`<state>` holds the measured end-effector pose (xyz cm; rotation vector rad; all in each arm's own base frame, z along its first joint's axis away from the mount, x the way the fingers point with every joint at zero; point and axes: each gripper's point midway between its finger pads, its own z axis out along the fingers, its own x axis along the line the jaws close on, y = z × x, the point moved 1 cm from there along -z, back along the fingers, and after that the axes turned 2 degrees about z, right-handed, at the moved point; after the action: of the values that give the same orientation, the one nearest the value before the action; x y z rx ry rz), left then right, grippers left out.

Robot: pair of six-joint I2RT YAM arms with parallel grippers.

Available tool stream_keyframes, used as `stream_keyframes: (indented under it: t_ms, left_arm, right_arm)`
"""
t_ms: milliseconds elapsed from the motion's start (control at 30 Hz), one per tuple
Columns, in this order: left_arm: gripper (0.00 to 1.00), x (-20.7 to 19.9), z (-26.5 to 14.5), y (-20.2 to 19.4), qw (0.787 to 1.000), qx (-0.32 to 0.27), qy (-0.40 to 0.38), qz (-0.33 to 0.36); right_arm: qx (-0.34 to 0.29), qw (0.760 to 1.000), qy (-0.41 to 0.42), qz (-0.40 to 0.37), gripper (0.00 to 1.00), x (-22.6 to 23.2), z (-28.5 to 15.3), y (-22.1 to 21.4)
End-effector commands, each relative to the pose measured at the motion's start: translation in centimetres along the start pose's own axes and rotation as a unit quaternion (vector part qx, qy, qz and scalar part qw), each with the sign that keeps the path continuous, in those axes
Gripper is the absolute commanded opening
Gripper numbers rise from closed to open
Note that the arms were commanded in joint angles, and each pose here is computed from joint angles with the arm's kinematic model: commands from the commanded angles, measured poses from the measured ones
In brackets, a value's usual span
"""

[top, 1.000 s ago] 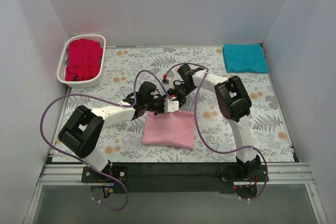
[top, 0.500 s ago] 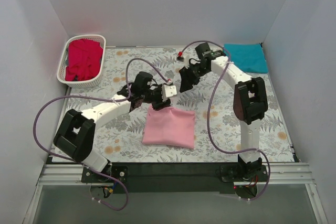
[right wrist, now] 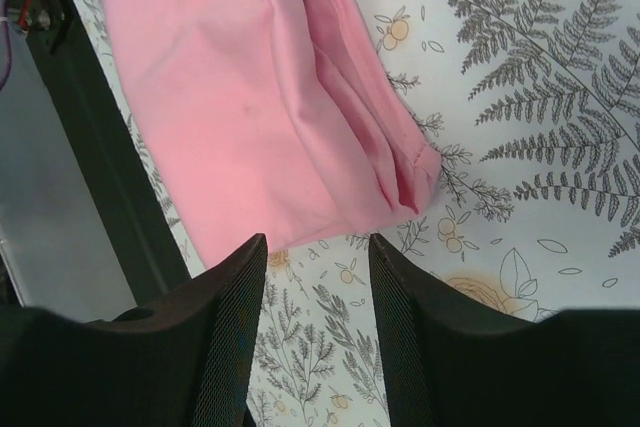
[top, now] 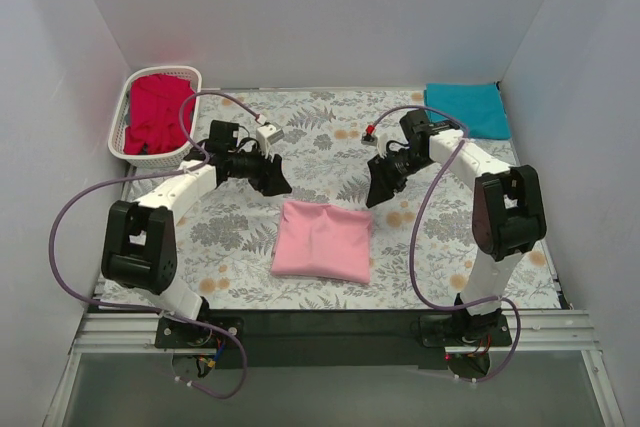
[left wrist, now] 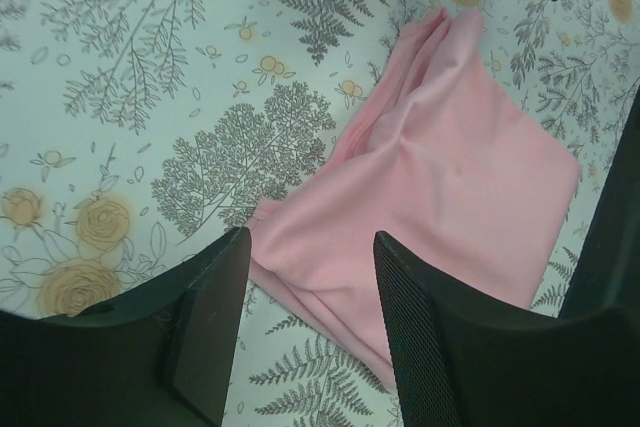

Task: Fold and stack the t-shirts
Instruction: Fold the tshirt

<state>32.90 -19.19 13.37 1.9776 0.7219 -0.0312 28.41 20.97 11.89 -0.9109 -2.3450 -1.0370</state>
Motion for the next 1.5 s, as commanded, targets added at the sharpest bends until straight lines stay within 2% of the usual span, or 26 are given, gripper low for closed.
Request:
stream_keyframes:
  t_ms: [0,533,800,1000,1133,1333,1433,1467]
  left_arm:
    - [0.51,-0.3,0.3,-0.8,0.999,0.008,-0.019,-0.043]
    - [0.54,1.7,2.0,-4.9,0.995,0.063,-0.015,-0.078]
    - [0.52,2.2,2.6,-5.2,0.994,0.062,-0.020,-0.083]
    - [0.48,2.0,2.7,-5.3,0.994,0.060,-0.023,-0.083]
    - [0.44,2.0,2.7,-4.8,0.995,0.050,-0.027,-0.080]
    - [0.32,1.8,3.0,-4.8,0.995,0.042,-0.035,-0.082]
    - [0.21,1.7,2.9,-4.7,0.995,0.040,-0.037,-0.084]
    - [0.17,1.7,2.9,-4.5,0.995,0.038,-0.037,-0.082]
  right_arm:
    - [-0.004,0.999,-0.027,-0.024,0.52,-1.2,0.4,0.1]
    - [0.052,0.997,-0.050,-0.039,0.52,-2.4,3.4,-2.1]
    - [0.058,0.997,-0.045,-0.039,0.45,-2.2,3.7,-2.6]
    - [0.061,0.996,-0.043,-0.041,0.45,-2.1,3.7,-2.8]
    - [0.059,0.997,-0.039,-0.042,0.46,-1.7,3.8,-2.8]
    - [0.060,0.996,-0.040,-0.046,0.45,-1.7,3.8,-2.7]
    - [0.062,0.996,-0.040,-0.046,0.41,-1.9,3.9,-2.7]
    - [0.062,0.996,-0.040,-0.046,0.36,-1.8,4.0,-2.7]
